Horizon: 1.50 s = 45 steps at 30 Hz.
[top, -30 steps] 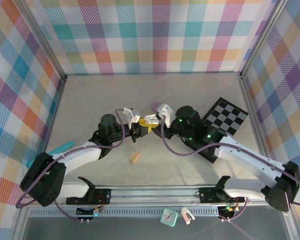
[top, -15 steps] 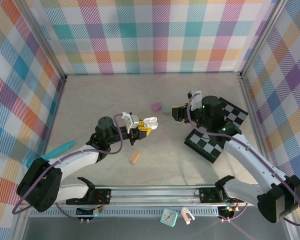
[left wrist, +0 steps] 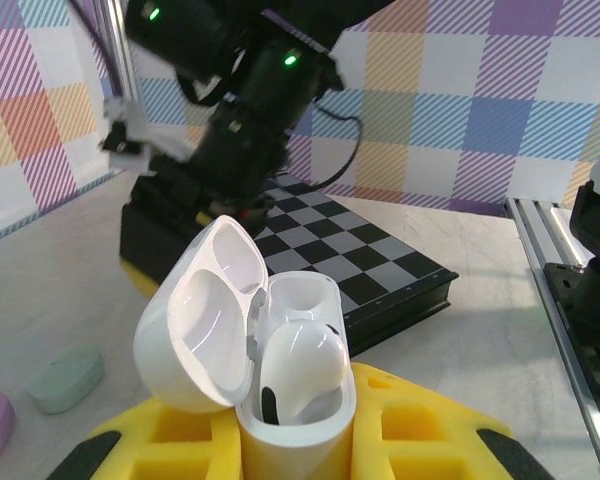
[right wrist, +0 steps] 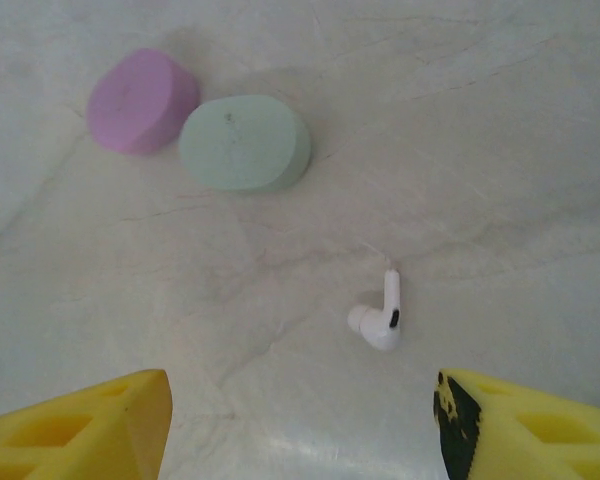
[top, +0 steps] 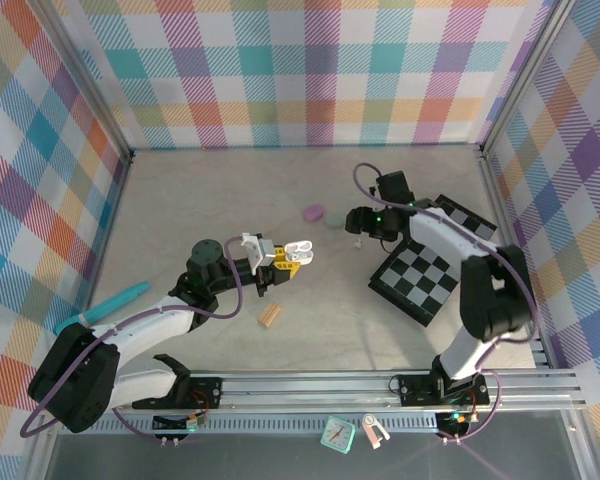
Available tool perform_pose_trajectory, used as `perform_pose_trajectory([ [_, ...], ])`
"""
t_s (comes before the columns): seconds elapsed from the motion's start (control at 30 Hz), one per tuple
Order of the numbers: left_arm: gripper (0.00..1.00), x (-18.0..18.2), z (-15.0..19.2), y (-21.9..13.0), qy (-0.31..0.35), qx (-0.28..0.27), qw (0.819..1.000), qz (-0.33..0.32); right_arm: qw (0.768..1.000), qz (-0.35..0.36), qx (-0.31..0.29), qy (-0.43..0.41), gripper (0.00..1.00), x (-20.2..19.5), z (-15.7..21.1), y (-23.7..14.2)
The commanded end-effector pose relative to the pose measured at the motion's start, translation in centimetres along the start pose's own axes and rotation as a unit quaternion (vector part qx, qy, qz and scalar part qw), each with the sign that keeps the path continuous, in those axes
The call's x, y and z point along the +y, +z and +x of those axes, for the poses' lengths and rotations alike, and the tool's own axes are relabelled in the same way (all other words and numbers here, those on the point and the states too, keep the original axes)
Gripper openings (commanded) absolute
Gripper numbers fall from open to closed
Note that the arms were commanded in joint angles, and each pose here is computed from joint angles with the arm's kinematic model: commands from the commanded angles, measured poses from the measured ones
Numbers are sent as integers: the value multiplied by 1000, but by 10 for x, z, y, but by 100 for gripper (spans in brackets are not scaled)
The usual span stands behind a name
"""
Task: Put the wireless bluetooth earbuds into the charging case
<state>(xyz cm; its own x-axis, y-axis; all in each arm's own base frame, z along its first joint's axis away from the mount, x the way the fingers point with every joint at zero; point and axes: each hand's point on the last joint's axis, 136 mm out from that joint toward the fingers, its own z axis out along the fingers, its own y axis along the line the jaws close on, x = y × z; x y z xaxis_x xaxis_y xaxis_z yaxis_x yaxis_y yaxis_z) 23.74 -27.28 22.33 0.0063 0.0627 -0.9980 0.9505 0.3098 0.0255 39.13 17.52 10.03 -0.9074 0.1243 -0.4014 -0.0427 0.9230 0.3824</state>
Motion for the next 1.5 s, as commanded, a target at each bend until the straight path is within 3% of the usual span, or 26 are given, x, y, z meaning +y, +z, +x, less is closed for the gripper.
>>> perform_pose_trajectory([
  [0.0,0,-2,-10,-2,23,-14,1000,10,999,7,33,6,69,-4,-3,15],
  [0.13,0,-2,-9,-2,21,-12,1000,11,998,35,56,14,65,-17,-2,39],
  [0.23,0,-3,-7,-2,20,-9,1000,12,996,53,70,19,57,-25,4,49],
  [0.6,0,-4,-9,-3,19,-8,1000,15,993,67,95,29,28,-37,20,62],
  [0.77,0,-5,-9,-4,19,-7,1000,13,993,59,98,28,20,-34,22,63],
  [1.03,0,1,-10,-7,4,-7,1000,-8,993,45,110,-18,17,-23,33,60],
  [1.27,0,10,-11,-9,-5,-10,999,-34,989,71,86,-93,17,-12,42,49],
  [1.47,0,47,-12,-22,-25,-17,990,-140,982,82,56,-159,18,2,54,46],
])
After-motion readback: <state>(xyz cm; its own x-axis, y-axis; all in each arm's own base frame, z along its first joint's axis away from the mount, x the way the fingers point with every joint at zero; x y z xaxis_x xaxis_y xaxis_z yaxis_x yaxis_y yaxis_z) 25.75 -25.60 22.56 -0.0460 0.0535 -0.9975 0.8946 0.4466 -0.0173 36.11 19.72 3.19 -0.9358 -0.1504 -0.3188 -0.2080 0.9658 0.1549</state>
